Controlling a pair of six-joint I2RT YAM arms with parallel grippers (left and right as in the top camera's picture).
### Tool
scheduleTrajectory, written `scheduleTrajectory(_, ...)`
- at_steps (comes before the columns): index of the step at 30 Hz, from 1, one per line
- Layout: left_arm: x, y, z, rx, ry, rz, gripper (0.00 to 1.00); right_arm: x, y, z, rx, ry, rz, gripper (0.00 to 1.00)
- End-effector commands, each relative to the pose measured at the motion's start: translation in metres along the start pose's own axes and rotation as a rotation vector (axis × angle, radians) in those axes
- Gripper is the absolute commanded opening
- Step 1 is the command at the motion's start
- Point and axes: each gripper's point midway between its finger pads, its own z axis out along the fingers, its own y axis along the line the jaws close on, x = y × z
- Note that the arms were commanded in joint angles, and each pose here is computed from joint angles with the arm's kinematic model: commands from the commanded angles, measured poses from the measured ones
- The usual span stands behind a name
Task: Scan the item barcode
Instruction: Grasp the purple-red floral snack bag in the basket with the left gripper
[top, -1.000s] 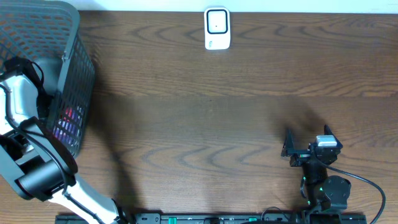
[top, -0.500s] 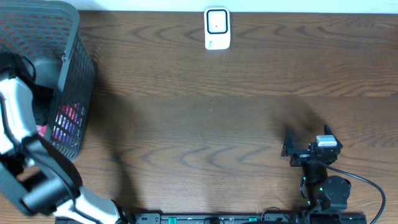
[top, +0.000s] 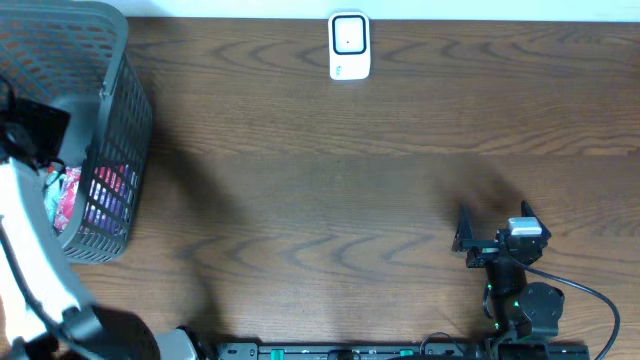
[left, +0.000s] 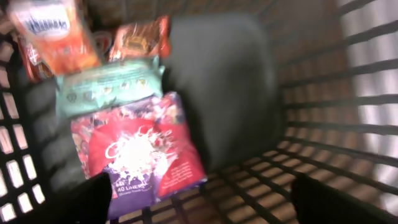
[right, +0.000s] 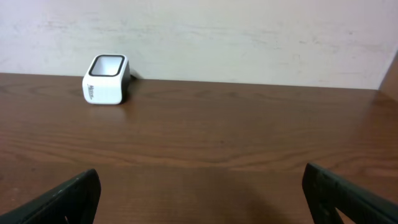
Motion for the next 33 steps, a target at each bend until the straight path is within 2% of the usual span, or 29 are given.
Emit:
scheduleTrajectory(1, 0.018, 0.016, 0.045, -0.119, 0.082, 0.019, 0.98, 0.0, 0.003, 0.0, -0.012, -0.002, -0.009, 0.99)
scheduleTrajectory(10, 0.044, 0.032, 0.128, -0.252, 0.202, 0.045, 0.99, 0.0, 0.003, 0.0, -0.013, -0.001, -0.009, 0.99)
scheduleTrajectory(17, 0.071, 0.058, 0.157, -0.372, 0.304, 0.066, 1.0, 0.0, 0.003, 0.0, -0.013, -0.001, -0.009, 0.99)
scheduleTrajectory(18, 0.076, 0.062, 0.16, -0.391, 0.325, 0.068, 0.97, 0.0, 0.003, 0.0, -0.012, -0.001, -0.009, 0.99)
scheduleTrajectory(19, 0.08, 0.066, 0.162, -0.409, 0.344, 0.071, 0.9, 0.0, 0.003, 0.0, -0.013, -0.001, -0.009, 0.99)
scheduleTrajectory(20, 0.087, 0.073, 0.165, -0.435, 0.372, 0.074, 0.74, 0.0, 0.003, 0.0, -0.012, -0.001, -0.009, 0.99)
scheduleTrajectory(21, 0.089, 0.074, 0.165, -0.443, 0.381, 0.076, 0.68, 0.0, 0.003, 0.0, -0.013, -0.001, -0.009, 0.99)
scheduleTrajectory(23, 0.095, 0.08, 0.167, -0.467, 0.408, 0.079, 0.38, 0.0, 0.003, 0.0, -0.013, -0.001, -0.009, 0.99)
scheduleTrajectory(25, 0.098, 0.083, 0.166, -0.478, 0.421, 0.08, 0.13, 0.0, 0.003, 0.0, -0.013, -0.002, -0.009, 0.99)
scheduleTrajectory(26, 0.098, 0.081, 0.165, -0.471, 0.426, 0.077, 0.08, 0.0, 0.003, 0.0, -0.013, -0.001, -0.009, 0.99)
scheduleTrajectory(30, 0.095, 0.063, 0.154, -0.378, 0.447, 0.057, 0.07, 0.0, 0.003, 0.0, -0.013, -0.001, -0.009, 0.99)
scheduleTrajectory(33, 0.078, 0.041, 0.133, -0.288, 0.417, 0.032, 0.07, 0.0, 0.003, 0.0, -0.013, -0.002, -0.009, 0.99)
